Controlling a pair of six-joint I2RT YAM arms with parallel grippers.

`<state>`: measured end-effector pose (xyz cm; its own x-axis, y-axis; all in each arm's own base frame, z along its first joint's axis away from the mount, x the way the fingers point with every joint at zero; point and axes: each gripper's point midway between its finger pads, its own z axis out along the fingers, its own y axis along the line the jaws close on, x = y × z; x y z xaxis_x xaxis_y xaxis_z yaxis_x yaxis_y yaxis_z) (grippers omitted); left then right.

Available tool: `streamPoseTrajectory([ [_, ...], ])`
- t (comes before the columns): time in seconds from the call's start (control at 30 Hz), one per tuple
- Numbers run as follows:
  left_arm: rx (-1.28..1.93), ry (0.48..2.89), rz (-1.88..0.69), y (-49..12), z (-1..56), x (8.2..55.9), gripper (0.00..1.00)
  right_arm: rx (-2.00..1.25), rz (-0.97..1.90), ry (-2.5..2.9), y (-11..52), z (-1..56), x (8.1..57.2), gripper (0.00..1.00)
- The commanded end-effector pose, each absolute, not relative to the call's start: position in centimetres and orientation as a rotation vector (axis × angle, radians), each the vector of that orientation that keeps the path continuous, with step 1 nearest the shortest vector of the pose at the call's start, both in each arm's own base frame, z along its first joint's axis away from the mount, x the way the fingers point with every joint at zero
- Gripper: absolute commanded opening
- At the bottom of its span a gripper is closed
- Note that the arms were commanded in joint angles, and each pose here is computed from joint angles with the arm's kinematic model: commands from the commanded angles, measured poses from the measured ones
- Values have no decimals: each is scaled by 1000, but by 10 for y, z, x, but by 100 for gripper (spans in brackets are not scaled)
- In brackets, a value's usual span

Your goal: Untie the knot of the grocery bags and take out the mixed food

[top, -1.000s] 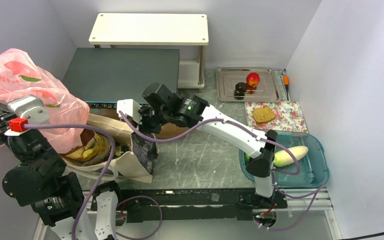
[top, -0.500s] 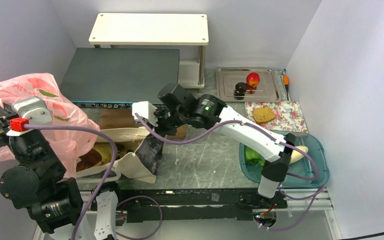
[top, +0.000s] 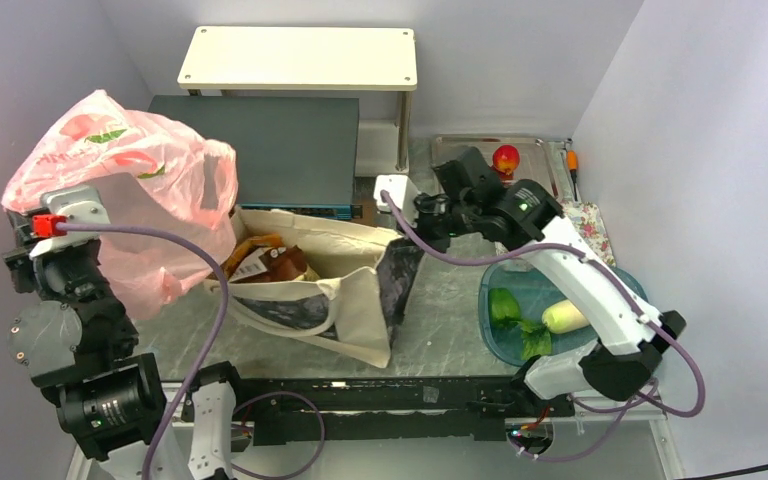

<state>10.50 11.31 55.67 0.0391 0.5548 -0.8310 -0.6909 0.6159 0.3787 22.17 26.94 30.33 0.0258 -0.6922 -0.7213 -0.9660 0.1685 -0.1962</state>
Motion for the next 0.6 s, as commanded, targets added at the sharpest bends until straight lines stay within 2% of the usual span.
streamPoseTrajectory([
  [0.0, -148, 1347, 1033, 122, 511, 93, 0, -1619, 359, 1727, 221, 304, 213, 0],
  [0.23, -132, 1513, 1216, 137, 456, 69, 0, -1610, 286, 1749, 195, 290, 212, 0],
  [0.5, -114, 1740, 1235, 158, 371, 105, 0, -1638, 330, 1673, 197, 293, 215, 0],
  [0.53, -111, 1774, 1211, 158, 360, 110, 9, -1637, 335, 1665, 198, 293, 215, 0],
  [0.57, -108, 1803, 1181, 156, 351, 113, 22, -1637, 335, 1664, 198, 292, 215, 0],
])
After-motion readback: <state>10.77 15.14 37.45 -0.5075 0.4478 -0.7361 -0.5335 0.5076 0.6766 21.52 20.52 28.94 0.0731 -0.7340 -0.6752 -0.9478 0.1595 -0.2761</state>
